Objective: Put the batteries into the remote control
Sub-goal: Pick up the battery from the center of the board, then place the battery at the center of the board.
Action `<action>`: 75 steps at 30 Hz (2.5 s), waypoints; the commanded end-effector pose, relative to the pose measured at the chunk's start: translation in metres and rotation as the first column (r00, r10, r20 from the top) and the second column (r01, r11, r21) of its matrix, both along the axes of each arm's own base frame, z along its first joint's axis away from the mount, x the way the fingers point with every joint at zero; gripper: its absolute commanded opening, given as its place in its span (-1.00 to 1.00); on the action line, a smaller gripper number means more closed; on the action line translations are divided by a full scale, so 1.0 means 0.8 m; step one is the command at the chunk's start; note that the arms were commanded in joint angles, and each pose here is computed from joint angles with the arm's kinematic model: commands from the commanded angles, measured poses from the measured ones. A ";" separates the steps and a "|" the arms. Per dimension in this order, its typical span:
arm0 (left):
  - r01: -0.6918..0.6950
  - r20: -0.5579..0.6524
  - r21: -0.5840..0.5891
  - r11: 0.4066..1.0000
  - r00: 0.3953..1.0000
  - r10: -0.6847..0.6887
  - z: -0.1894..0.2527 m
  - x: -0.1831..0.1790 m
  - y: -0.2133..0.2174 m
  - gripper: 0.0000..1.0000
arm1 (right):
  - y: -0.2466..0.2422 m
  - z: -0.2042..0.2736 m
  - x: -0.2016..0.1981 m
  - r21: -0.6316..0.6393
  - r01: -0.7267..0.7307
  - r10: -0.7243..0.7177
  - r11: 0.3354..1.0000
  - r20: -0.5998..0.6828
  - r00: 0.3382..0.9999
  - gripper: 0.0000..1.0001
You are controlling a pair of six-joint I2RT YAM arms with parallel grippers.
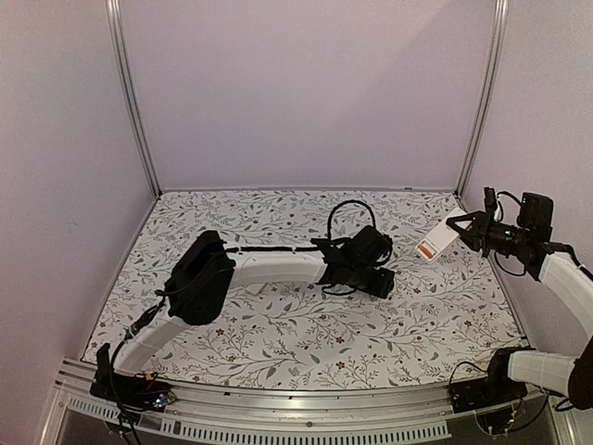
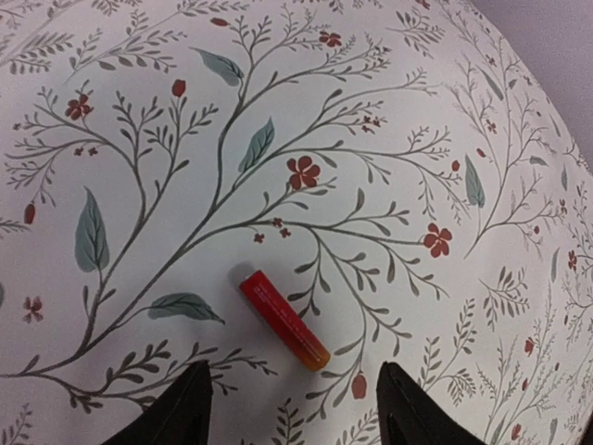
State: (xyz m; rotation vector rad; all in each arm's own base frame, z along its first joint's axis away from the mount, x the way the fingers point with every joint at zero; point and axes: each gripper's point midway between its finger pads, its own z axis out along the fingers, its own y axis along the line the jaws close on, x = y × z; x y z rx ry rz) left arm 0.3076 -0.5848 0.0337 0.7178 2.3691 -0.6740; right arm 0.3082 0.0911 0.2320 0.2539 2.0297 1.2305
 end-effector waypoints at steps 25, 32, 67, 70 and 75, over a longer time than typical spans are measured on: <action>-0.046 0.141 0.296 0.954 0.990 0.004 -0.079 0.004 0.014 -0.44 | -0.002 0.000 -0.002 0.001 -0.009 0.009 1.000 0.010 1.000 -1.00; -0.062 0.128 0.315 0.947 0.992 0.022 -0.072 0.014 0.032 -0.90 | -0.002 -0.002 -0.003 0.001 -0.008 0.008 1.000 0.007 1.000 -1.00; -0.928 -0.115 0.108 0.356 0.344 0.932 0.015 -0.088 0.306 -1.00 | 0.000 -0.020 -0.009 -0.023 -0.032 0.032 0.999 -0.013 0.999 -1.00; -0.940 -0.149 0.101 0.327 0.311 0.939 0.008 -0.087 0.300 -1.00 | 0.000 -0.020 -0.009 -0.023 -0.034 0.034 0.999 -0.013 0.999 -1.00; -0.955 -0.178 0.107 0.277 0.255 0.950 -0.002 -0.086 0.293 -1.00 | 0.000 -0.020 -0.009 -0.023 -0.033 0.033 0.999 -0.011 0.999 -1.00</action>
